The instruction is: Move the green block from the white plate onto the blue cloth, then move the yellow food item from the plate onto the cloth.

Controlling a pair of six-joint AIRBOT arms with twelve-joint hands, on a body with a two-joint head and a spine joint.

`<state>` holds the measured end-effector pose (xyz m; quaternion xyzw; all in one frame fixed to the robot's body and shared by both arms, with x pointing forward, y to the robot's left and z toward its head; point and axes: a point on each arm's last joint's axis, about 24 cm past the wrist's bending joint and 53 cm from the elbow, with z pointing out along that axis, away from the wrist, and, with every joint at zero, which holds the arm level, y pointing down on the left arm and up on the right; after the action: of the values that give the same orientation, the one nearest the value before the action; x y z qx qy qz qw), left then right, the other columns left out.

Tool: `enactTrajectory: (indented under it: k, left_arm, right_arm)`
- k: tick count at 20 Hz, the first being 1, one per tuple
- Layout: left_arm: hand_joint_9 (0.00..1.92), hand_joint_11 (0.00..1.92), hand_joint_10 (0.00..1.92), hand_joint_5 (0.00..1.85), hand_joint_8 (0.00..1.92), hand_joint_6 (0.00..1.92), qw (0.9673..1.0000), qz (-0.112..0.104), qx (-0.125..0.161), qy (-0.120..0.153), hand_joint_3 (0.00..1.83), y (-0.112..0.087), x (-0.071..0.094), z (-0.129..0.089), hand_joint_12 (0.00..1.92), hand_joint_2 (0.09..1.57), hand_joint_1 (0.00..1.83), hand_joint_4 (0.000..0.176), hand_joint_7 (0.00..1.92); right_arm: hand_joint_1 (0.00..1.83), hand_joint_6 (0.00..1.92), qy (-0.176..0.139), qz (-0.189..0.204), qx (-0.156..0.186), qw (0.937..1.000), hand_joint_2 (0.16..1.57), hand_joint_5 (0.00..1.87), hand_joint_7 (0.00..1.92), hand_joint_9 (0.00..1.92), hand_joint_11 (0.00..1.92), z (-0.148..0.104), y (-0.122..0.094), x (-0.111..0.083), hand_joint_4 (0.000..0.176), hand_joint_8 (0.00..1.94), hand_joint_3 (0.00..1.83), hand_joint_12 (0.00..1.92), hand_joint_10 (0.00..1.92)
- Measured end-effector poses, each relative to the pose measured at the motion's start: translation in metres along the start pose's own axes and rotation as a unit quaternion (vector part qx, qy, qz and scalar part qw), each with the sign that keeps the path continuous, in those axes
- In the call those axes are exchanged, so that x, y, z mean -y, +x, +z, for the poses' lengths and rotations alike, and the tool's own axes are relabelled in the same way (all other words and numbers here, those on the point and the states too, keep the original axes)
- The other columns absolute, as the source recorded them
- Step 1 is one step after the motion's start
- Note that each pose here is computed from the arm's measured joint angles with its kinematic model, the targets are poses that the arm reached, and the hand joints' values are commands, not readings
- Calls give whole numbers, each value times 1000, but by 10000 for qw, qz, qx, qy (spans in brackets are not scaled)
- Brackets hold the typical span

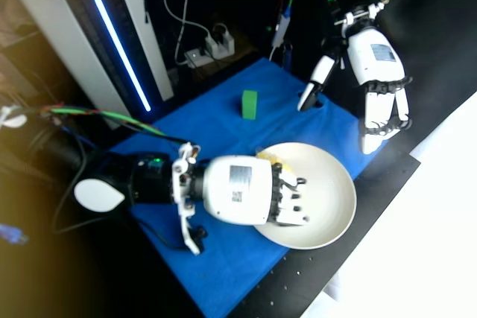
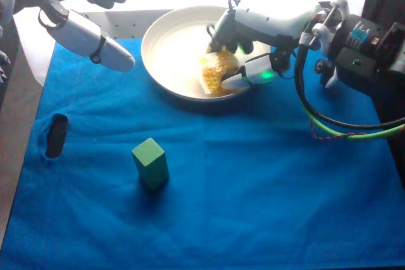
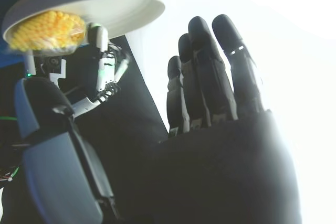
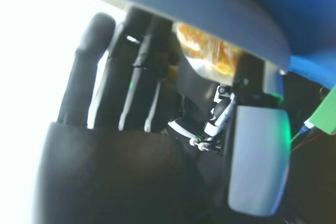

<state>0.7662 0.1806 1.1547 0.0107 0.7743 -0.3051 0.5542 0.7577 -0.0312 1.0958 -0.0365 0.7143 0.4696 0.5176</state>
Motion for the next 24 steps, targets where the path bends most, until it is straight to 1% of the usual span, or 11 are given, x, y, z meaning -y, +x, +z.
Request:
enactTrajectory:
  k: [1, 2, 9, 11, 12, 14, 15, 16, 18, 21, 24]
  left_arm:
    - [612, 179, 3, 362, 3, 3, 10000, 0, 1, 2, 4, 0, 0, 0, 1024, 756, 782, 61, 520]
    - [622, 190, 7, 370, 4, 5, 10000, 0, 1, 2, 3, 0, 0, 0, 1024, 755, 794, 58, 525]
    - [626, 211, 2, 373, 4, 0, 10000, 0, 3, 2, 1, 0, 0, 0, 980, 758, 769, 45, 534]
    - [622, 210, 1, 376, 3, 3, 10000, 1, 1, 1, 2, 0, 0, 0, 972, 761, 785, 52, 533]
    - [629, 229, 1, 384, 1, 1, 10000, -3, -2, -8, 1, 0, -1, 0, 944, 771, 804, 52, 541]
    - [645, 240, 7, 374, 2, 0, 10000, -28, -20, -37, 8, 2, -3, -1, 937, 795, 827, 47, 546]
    - [647, 233, 7, 382, 7, 3, 10000, -35, -30, -46, 2, 3, -4, -1, 933, 783, 834, 52, 558]
    - [659, 222, 5, 402, 3, 2, 10000, -45, -36, -50, 0, 4, -5, -1, 969, 776, 867, 55, 578]
    - [663, 192, 4, 412, 2, 3, 9999, -59, -56, -76, 0, 6, -7, -1, 1031, 772, 880, 53, 583]
    - [652, 169, 0, 419, 0, 0, 9999, -99, -52, -82, 0, 7, -8, -2, 1058, 754, 859, 64, 576]
    - [662, 193, 4, 414, 0, 0, 9998, -115, -87, -125, 0, 11, -11, -3, 1066, 757, 862, 58, 574]
  right_arm:
    - [1377, 437, -12, -17, 17, 10000, 1040, 1178, 1183, 1039, 823, 0, -2, 0, 0, 705, 0, 1219, 970]
    - [1392, 606, -7, -11, 20, 10000, 1045, 1117, 1162, 1023, 871, 0, -2, 0, 0, 696, 4, 1053, 1024]
    - [1385, 836, -89, -77, 79, 9999, 1081, 1020, 1057, 962, 780, -1, -7, -1, 0, 807, 1, 1088, 1148]
    - [1236, 879, -256, -100, 73, 9996, 1099, 1037, 998, 993, 697, -6, -9, -12, 14, 974, 1, 1130, 498]
    - [1351, 849, -389, -100, 101, 9991, 1093, 1022, 999, 935, 733, -11, -13, -20, 0, 922, 11, 1159, 1062]
    - [1378, 852, -670, -85, 200, 9975, 1107, 963, 1011, 906, 764, -20, -24, -37, 0, 954, 0, 1214, 1241]
    - [1383, 819, -856, -59, 290, 9959, 1094, 983, 1047, 933, 791, -28, -32, -48, 0, 894, 0, 1180, 1202]
    - [1279, 748, -989, -52, 335, 9945, 1065, 1077, 1111, 957, 765, -35, -38, -56, 0, 832, 0, 1199, 813]
    - [1241, 709, -1221, -48, 377, 9918, 1076, 1110, 1034, 925, 618, -49, -45, -71, 9, 962, 0, 1296, 585]
    - [1241, 704, -1574, -159, 314, 9869, 1089, 1067, 1034, 996, 648, -70, -47, -95, 0, 1035, 0, 1368, 553]
    - [1286, 501, -1795, -383, 123, 9829, 1054, 1125, 1158, 1121, 798, -88, -44, -112, 0, 915, 0, 1472, 772]
